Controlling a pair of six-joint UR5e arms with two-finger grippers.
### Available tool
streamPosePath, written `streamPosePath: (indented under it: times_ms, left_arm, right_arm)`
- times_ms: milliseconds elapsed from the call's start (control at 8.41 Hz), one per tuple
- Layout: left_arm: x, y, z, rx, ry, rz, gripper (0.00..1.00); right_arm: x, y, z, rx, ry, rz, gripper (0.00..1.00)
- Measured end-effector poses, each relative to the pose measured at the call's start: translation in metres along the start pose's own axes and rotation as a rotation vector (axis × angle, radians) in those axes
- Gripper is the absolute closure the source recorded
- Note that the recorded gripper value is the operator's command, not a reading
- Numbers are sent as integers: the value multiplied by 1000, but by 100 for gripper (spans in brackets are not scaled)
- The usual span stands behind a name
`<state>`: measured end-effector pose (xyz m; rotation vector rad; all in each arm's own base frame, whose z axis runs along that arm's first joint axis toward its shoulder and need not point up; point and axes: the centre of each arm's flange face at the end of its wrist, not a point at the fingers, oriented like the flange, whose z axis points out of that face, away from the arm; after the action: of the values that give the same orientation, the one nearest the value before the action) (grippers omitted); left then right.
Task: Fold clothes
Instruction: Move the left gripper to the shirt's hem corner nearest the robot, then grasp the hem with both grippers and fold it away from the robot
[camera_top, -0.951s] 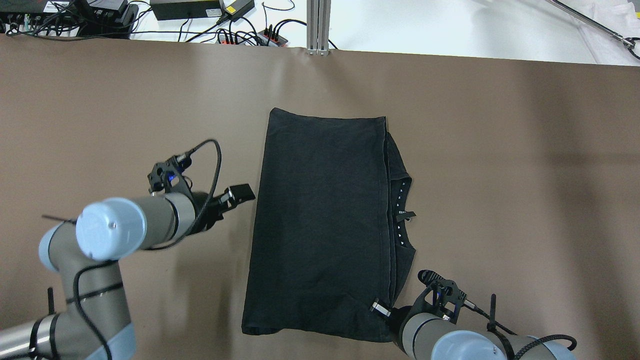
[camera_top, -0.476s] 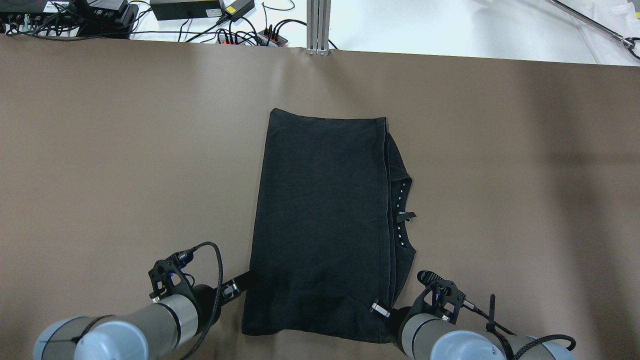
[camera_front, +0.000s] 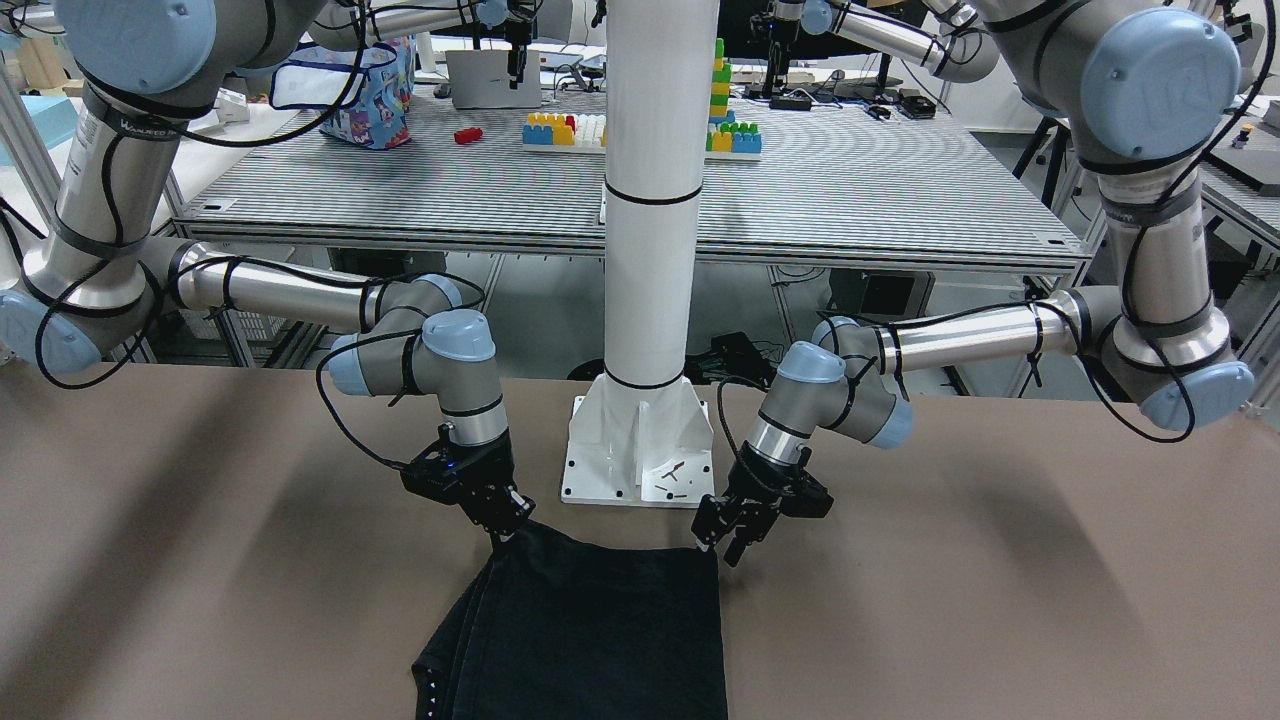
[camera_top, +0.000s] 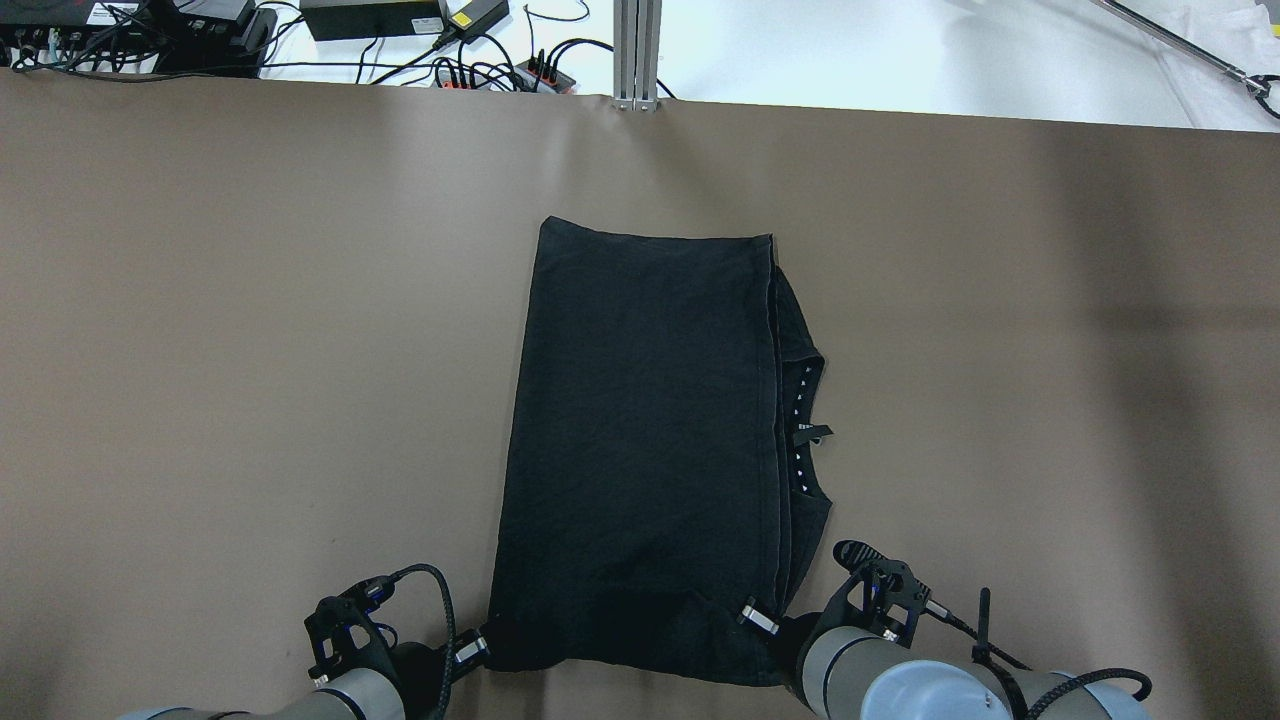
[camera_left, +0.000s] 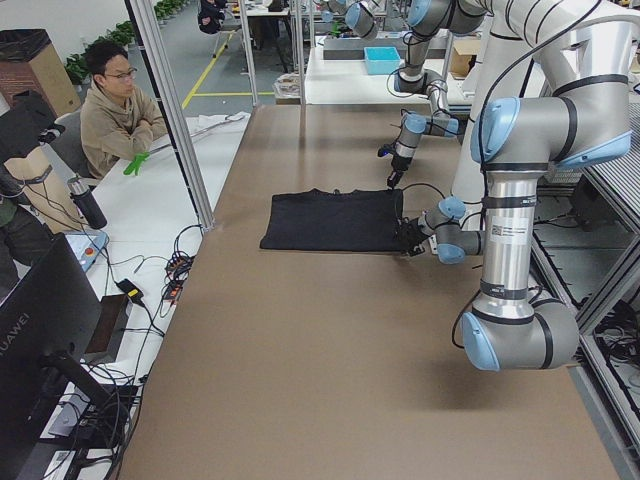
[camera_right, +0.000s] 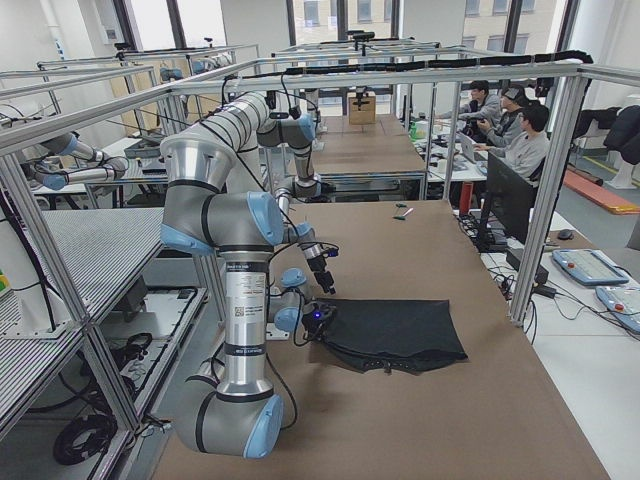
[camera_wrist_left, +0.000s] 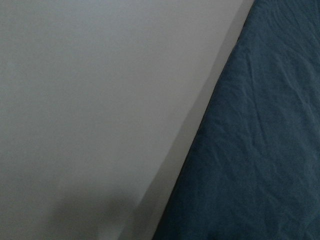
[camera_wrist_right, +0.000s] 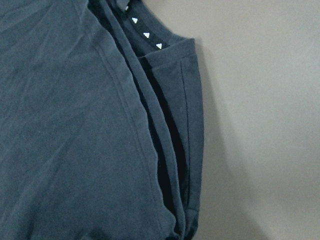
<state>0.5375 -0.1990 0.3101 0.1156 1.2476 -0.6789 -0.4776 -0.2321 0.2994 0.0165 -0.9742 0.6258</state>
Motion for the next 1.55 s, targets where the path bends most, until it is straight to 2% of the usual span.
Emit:
streamPosePath:
  times_ms: [238, 357, 476, 1070, 1308, 1546]
  left_arm:
    - [-9, 12, 3, -2, -11, 7, 52]
    - [-12, 15, 5, -2, -16, 5, 67]
    - [-13, 16, 5, -3, -18, 1, 100]
    - [-4, 15, -6, -22, 1, -29, 100]
    - [4, 3, -40, -68, 23, -41, 100]
    - [19, -15, -70, -109, 45, -56, 100]
  right_arm:
    - [-1, 0, -1, -1, -2, 1, 100]
    - [-1, -1, -1, 0, -3, 1, 100]
    - [-1, -1, -2, 0, -4, 2, 100]
    - [-3, -3, -4, 0, -10, 3, 100]
    - [-4, -4, -7, -2, -17, 3, 100]
    - [-13, -15, -27, 1, -56, 19, 100]
